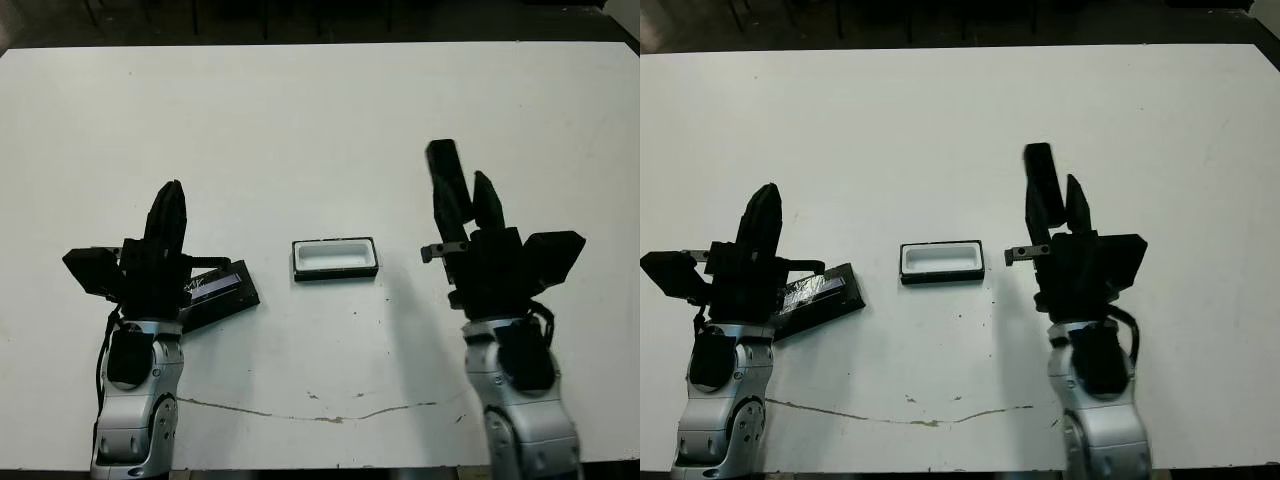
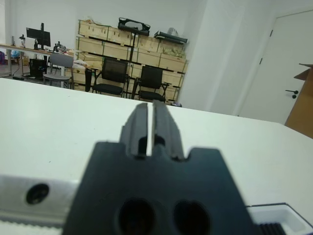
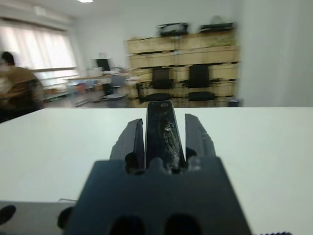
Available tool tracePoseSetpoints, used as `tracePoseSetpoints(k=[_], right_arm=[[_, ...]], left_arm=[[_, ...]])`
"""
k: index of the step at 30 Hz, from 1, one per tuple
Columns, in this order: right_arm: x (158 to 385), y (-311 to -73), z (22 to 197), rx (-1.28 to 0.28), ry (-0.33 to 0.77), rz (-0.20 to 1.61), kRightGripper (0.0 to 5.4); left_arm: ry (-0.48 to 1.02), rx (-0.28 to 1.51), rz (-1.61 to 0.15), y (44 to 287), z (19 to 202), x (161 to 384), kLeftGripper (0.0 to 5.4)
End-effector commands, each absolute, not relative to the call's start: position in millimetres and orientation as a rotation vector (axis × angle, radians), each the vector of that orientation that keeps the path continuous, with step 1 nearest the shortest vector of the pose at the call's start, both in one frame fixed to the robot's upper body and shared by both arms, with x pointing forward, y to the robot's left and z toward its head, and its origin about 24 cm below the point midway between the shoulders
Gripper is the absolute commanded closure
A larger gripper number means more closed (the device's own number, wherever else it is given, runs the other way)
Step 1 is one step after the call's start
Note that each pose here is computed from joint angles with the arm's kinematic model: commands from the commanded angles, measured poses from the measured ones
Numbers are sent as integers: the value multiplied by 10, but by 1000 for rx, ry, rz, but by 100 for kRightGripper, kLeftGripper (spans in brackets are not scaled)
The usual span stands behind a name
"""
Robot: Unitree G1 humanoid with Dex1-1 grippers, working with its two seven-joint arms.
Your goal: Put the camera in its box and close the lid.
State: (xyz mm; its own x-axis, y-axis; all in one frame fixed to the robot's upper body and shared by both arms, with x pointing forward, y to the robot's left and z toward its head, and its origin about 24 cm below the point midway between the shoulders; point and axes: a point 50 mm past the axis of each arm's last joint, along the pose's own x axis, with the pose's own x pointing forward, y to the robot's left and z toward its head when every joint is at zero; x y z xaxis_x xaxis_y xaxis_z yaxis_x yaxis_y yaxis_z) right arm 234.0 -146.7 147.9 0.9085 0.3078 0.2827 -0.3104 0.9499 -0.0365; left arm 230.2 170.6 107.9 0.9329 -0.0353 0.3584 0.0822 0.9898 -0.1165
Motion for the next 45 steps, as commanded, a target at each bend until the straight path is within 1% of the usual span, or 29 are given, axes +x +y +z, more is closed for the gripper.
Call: tracePoseSetpoints(k=[1,4,7,10,13,16,18,24,27,30,36,45], right_arm=[[2476,-1621,1518,24,-231,436,460],[2601,-1726,1572,27,-188,525,461],[2724,-1786,1604,17,-109,582,462],[2855,-1807,1582,25,-29,663,462],[2983,-1817,1542,36,36,782,462],[3085,-1824,1514,23,78,870,462],[3151,-1833,1508,-12,97,935,462],[3335,-1867,1527,-44,157,1131,462],[3385,-1847,1568,-81,217,1197,462],[3406,-1798,1603,-143,241,1260,462],[3421,-1689,1610,-202,302,1388,462],[3432,-1565,1588,-278,333,1501,462]], left_arm=[[-331,-121,-45,1725,1011,2272,540],[-328,-110,-39,1721,1010,2267,540],[-328,-114,-41,1716,1014,2265,540],[-332,-115,-43,1711,1019,2261,540],[-335,-104,-39,1709,1016,2258,540],[-332,-101,-34,1705,1010,2254,540],[-332,-98,-29,1700,1010,2250,540],[-337,-81,-29,1700,994,2257,540],[-335,-78,-29,1697,987,2258,540],[-335,-86,-30,1687,985,2256,540],[-336,-82,-24,1680,994,2256,540],[-341,-59,-22,1668,1001,2260,540]])
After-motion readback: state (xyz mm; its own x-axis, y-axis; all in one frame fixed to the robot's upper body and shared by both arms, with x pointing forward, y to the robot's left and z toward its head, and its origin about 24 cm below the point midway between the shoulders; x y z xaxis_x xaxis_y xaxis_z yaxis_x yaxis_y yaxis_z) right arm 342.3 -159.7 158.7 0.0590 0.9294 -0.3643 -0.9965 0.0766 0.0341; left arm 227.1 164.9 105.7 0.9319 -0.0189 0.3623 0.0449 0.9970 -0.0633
